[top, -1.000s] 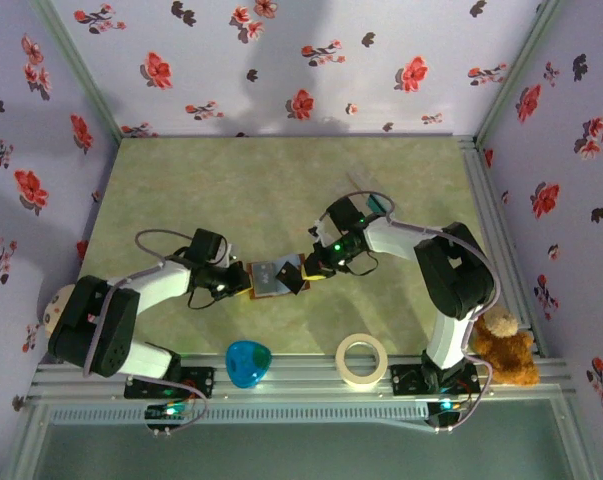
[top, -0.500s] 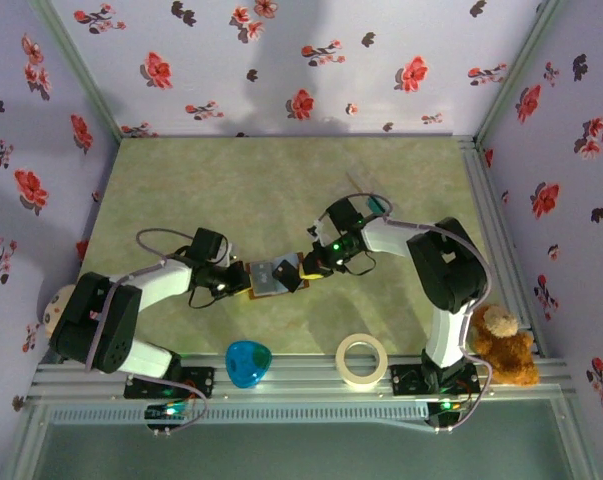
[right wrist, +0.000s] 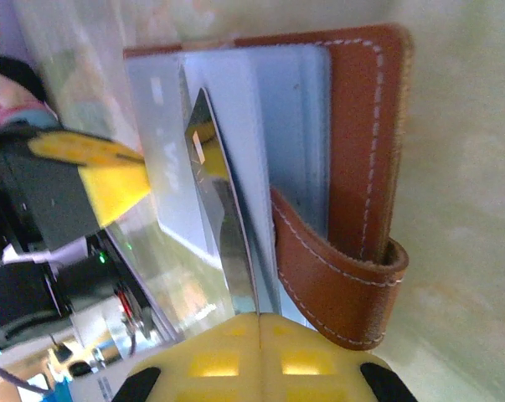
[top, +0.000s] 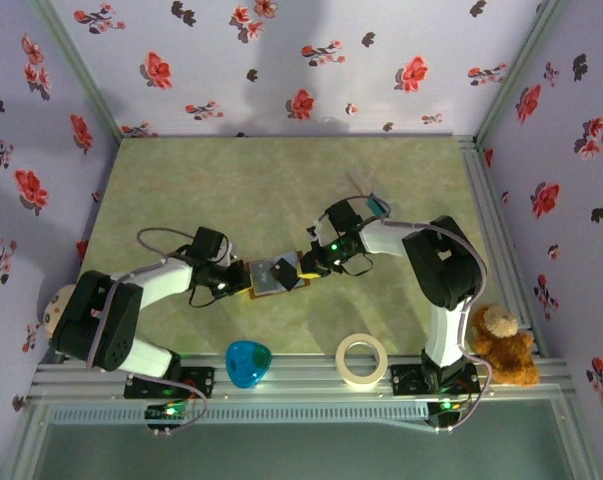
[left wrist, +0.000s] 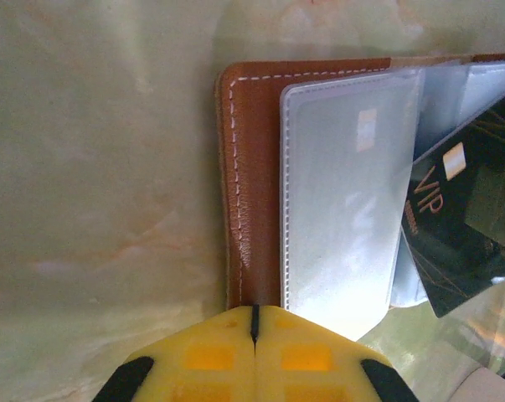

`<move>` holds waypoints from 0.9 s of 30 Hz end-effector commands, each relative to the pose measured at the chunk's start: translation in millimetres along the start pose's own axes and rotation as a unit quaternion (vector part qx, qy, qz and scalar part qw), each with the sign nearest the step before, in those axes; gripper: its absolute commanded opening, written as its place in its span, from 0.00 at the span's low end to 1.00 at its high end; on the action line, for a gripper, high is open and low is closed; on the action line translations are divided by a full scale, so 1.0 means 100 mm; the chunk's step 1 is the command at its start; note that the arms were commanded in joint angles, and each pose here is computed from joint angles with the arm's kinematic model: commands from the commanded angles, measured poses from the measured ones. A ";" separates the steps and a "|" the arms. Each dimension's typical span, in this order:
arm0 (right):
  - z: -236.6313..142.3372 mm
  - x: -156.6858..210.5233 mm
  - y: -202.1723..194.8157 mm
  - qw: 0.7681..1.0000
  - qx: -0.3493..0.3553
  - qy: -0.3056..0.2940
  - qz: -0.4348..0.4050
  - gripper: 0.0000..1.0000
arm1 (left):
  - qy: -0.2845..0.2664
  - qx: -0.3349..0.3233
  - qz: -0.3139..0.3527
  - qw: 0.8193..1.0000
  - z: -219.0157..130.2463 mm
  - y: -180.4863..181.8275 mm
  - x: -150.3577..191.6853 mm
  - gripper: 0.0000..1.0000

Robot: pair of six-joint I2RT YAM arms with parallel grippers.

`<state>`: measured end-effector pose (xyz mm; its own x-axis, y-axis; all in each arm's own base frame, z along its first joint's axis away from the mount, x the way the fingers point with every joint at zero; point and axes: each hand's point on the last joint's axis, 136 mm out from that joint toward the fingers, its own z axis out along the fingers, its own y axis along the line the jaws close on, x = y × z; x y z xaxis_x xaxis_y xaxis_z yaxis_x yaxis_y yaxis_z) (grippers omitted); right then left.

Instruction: Put the credit cards into the card holder

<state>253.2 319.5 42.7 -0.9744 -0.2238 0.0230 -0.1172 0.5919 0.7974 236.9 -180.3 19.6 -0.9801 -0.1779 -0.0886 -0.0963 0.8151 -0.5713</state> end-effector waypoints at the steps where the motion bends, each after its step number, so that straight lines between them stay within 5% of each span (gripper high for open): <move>1: 0.07 -0.10 -0.06 0.999 0.012 -0.036 0.020 0.03 | 0.002 -0.009 0.004 1.000 0.00 0.03 -0.04 0.00; 27: 0.26 -0.13 0.14 0.994 0.018 -0.102 -0.016 0.06 | 0.000 -0.004 -0.003 1.000 0.01 0.04 0.00 0.00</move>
<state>258.8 350.7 36.3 -0.9886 -0.1011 -0.1115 -0.1500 0.6023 0.7841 236.7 -180.3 19.5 -0.9802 -0.1780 -0.0863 -0.0978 0.8154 -0.5706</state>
